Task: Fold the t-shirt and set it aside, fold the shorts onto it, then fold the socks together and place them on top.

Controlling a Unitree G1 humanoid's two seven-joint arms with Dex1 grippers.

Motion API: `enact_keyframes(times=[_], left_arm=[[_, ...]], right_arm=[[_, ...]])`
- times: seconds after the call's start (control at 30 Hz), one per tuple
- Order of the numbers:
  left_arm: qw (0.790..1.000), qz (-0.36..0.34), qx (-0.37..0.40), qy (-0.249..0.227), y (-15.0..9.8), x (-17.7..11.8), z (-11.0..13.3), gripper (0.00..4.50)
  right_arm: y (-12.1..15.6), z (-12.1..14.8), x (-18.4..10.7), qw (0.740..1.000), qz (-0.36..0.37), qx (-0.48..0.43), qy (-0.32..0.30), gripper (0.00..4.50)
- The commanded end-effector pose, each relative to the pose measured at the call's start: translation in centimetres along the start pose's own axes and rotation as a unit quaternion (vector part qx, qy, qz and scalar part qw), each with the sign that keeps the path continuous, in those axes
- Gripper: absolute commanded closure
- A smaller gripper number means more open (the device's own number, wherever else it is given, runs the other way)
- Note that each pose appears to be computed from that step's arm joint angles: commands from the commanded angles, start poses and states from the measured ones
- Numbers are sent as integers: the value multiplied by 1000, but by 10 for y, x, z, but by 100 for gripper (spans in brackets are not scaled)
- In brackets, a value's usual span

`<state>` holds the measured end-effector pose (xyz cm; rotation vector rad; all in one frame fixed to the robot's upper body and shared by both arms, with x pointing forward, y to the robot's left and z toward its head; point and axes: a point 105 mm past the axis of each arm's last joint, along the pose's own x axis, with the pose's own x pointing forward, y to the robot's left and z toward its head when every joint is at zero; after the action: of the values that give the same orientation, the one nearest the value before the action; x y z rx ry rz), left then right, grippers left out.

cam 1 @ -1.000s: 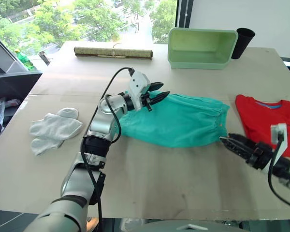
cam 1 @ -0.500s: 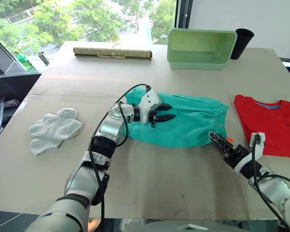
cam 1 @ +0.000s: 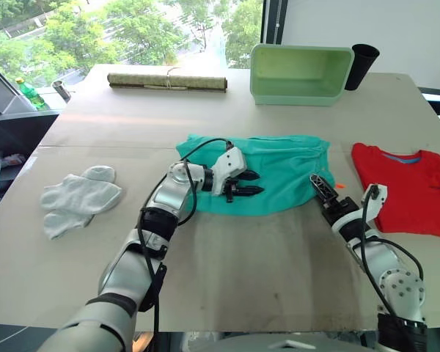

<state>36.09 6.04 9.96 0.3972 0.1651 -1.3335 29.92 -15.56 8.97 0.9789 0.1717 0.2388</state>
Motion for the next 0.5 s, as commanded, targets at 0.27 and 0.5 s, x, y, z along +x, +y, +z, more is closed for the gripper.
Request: enact_keyframes(times=[0.27, 0.5], left_arm=[[1000, -1, 19, 1, 2, 0, 6, 230], [998, 17, 24, -61, 7, 1, 34, 230]], right_arm=[[-4, -2, 11, 991, -33, -128, 6, 448], [3, 40, 3, 986, -39, -131, -94, 448]])
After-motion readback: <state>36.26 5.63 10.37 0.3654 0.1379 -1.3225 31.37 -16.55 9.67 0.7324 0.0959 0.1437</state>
